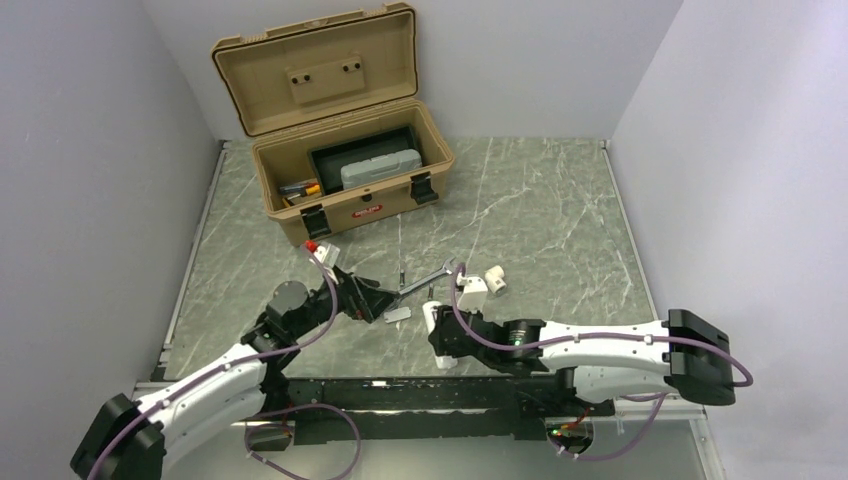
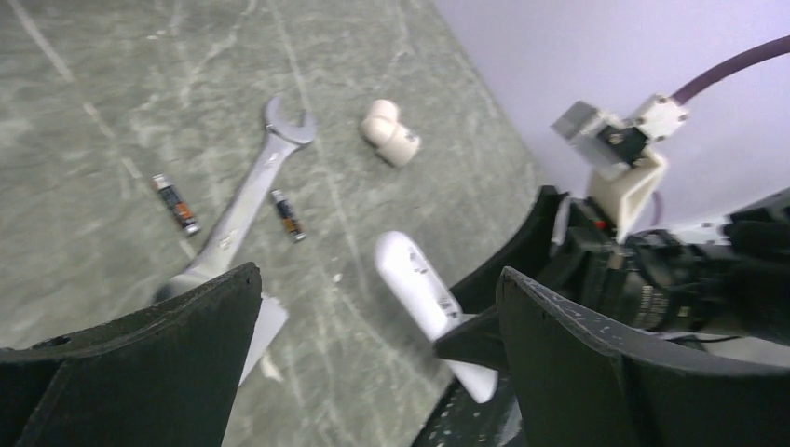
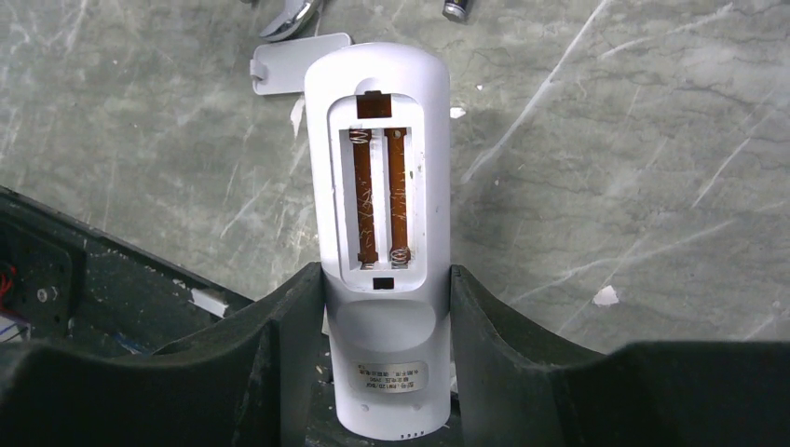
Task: Load the batteries into the remote control
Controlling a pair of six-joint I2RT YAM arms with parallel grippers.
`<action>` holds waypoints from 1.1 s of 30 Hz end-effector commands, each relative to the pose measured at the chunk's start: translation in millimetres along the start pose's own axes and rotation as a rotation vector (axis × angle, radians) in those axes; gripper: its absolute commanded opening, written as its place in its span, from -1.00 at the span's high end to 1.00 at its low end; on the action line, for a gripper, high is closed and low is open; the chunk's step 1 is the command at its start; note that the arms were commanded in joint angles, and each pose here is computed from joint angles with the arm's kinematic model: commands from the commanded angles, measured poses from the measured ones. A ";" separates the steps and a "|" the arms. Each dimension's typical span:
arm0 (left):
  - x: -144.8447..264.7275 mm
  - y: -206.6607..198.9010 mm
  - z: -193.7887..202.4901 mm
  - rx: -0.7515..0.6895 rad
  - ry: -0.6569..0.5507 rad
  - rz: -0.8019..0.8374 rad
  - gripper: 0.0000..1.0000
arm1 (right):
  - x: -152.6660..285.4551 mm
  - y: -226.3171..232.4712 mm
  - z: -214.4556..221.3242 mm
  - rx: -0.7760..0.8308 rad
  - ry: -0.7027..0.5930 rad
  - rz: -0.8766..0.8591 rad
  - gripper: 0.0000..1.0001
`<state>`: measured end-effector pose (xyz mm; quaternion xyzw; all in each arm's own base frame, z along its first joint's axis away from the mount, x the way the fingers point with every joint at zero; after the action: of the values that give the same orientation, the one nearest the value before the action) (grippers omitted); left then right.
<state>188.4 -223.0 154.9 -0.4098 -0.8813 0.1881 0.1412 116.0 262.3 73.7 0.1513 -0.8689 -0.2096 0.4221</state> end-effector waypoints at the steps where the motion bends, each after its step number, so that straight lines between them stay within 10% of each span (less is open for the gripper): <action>1: -2.8 -38.3 -25.5 0.143 -0.103 0.202 -0.99 | 6.4 26.5 -13.8 -0.020 -0.036 -0.130 0.37; 24: -46.1 -69.9 10.8 0.425 0.068 0.247 -0.51 | 23.2 74.6 -43.7 0.072 -0.112 -0.277 0.37; 33: -54.4 -76.9 12.6 0.434 0.078 0.287 0.04 | 23.8 78.3 -43.0 0.085 -0.108 -0.299 0.37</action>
<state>164.7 -302.7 145.1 -0.4647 -0.7607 0.3625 0.2720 124.6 293.5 124.2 0.2608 -0.8708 -0.2117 0.3591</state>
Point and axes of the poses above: each gripper's point midway between its finger pads, its own x axis back along the fingers, its own y axis along the line the jaws close on, z = x × y, the point moved 1 cm from there along x, back along the fingers, and after that the axes turned 12 degrees about -x, right-handed, at the moved point
